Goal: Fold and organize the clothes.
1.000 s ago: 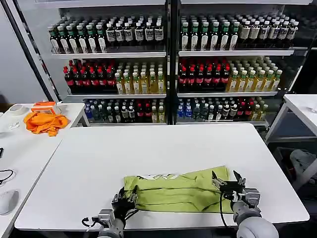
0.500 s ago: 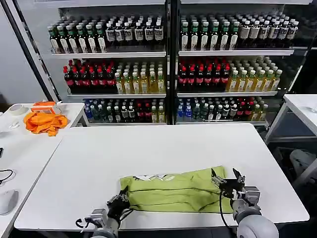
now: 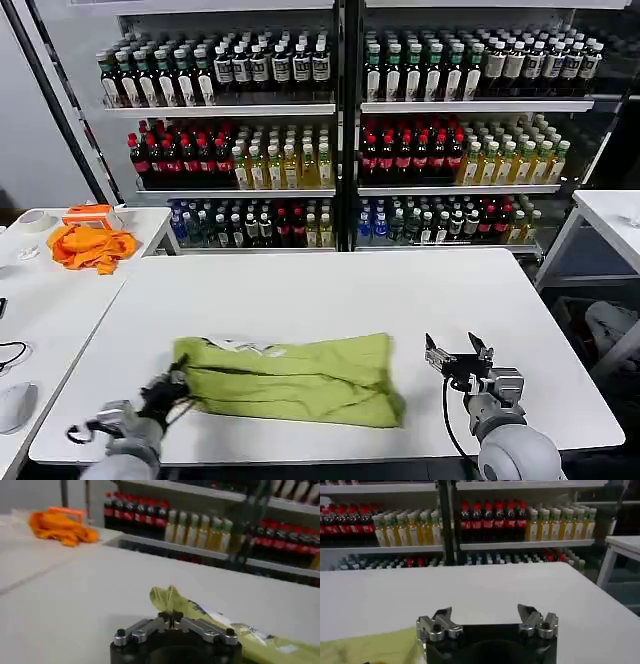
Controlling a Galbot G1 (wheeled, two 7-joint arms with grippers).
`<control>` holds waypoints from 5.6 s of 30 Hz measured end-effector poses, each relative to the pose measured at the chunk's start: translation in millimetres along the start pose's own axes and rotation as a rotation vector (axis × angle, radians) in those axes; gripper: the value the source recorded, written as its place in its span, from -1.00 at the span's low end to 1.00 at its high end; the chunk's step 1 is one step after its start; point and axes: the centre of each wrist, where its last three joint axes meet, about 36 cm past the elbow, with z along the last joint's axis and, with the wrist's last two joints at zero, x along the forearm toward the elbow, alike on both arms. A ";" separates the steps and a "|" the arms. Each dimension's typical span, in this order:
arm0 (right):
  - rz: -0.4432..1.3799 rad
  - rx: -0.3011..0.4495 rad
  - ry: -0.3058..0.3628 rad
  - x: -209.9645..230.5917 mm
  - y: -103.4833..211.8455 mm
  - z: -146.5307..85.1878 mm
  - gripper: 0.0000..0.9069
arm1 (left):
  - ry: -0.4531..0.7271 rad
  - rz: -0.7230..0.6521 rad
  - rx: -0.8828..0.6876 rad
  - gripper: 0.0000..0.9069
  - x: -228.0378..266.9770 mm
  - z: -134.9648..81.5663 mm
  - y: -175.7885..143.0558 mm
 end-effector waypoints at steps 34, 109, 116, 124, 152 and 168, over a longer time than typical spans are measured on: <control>-0.003 0.028 -0.009 0.8 -4.9 -3.0 1.00 | 0.209 0.570 0.564 0.24 17.0 12.8 -144.1; -0.042 0.054 -0.012 -10.3 0.9 -0.6 1.00 | 0.266 0.409 0.444 -0.96 -24.9 41.0 -85.7; -0.049 0.045 -0.014 -13.4 2.2 -2.0 1.00 | 0.219 0.431 0.607 -0.96 -22.4 15.4 -57.9; -0.062 0.031 -0.023 -19.7 2.7 -6.2 1.00 | 0.103 0.352 0.649 -0.96 -12.9 -33.6 21.1; -0.058 0.012 -0.041 -24.4 1.7 -2.3 1.00 | 0.015 0.146 -0.327 -0.96 14.7 -48.2 20.4; -0.043 0.016 -0.051 -22.5 -2.9 -4.8 1.00 | 0.051 0.367 -0.419 -0.96 26.2 -15.6 -80.1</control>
